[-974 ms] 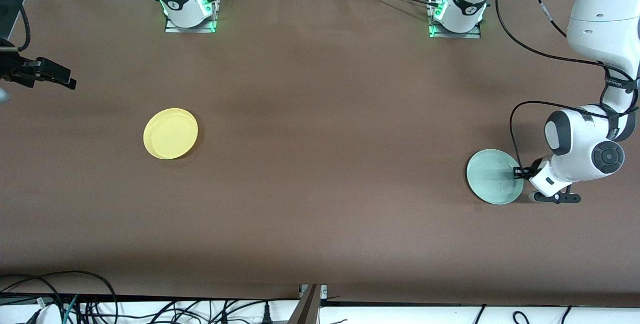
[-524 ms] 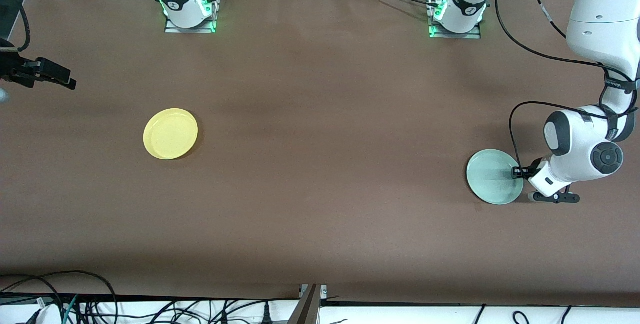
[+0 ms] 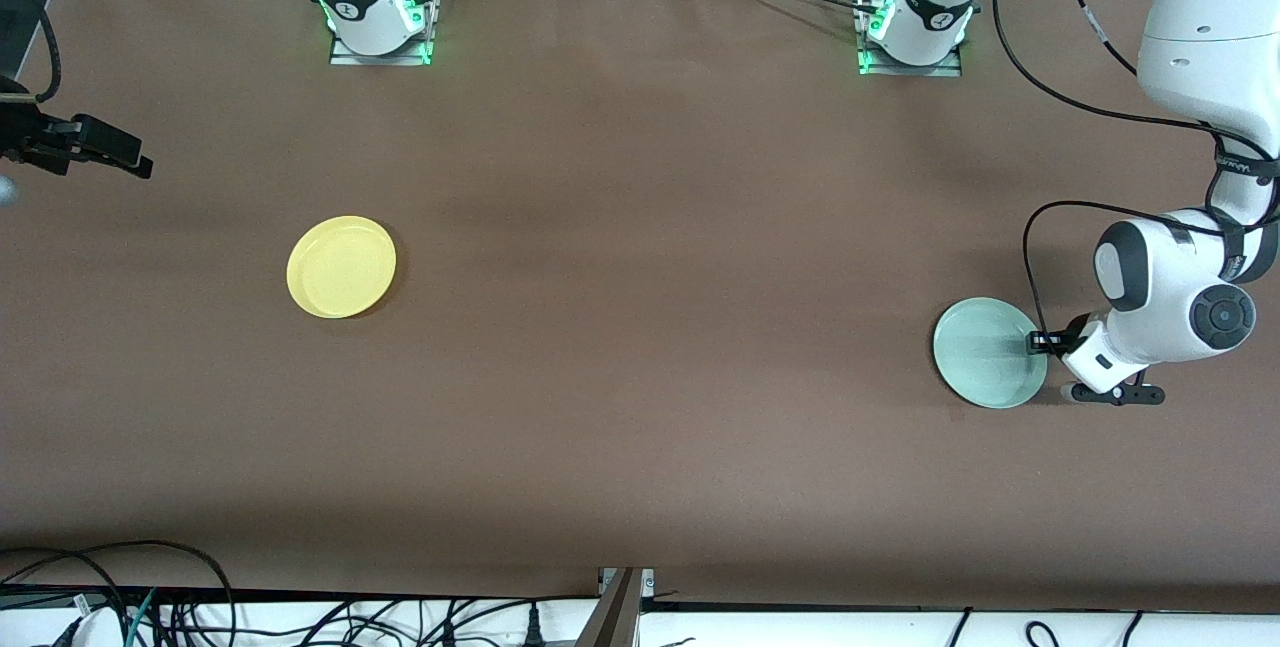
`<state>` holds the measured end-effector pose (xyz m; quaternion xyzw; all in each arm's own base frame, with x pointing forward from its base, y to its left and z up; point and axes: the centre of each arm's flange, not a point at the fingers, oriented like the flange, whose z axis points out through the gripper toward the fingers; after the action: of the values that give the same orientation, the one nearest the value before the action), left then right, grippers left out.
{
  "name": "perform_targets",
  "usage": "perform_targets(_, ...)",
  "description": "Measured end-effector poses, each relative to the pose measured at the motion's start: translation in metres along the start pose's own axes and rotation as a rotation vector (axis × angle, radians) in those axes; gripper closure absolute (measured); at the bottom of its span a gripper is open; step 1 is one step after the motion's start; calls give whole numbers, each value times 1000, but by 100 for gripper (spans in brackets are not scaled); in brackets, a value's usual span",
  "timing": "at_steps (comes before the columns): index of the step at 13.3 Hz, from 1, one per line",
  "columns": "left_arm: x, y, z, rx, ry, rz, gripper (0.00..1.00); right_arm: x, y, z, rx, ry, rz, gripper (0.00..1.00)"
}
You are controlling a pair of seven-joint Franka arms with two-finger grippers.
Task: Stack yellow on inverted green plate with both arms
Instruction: 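Close the left gripper on the green plate's rim, then lift the green plate and flip it over with the left gripper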
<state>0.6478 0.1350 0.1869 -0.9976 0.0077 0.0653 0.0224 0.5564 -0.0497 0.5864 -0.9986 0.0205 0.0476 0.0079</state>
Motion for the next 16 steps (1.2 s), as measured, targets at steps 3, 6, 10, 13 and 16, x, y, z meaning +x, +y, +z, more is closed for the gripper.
perform_targets(3, -1, -1, -2, -1, -3, 3, 68, 0, 0, 0, 0, 0, 0, 0)
perform_targets(6, -1, -1, -5, -1, -1, 21, 98, 0, -1, 0, 0, 0, -2, 0)
perform_targets(10, -1, -2, -5, -1, -2, 27, 98, 0, -13, 0, -1, 0, -23, 0)
perform_targets(13, 2, 0, -16, 0, 12, 32, 98, 0, -14, 0, -2, 0, -25, 0)
perform_targets(16, 6, 27, -70, 1, 45, 74, 98, 0, -14, 0, -2, 1, -25, 0)
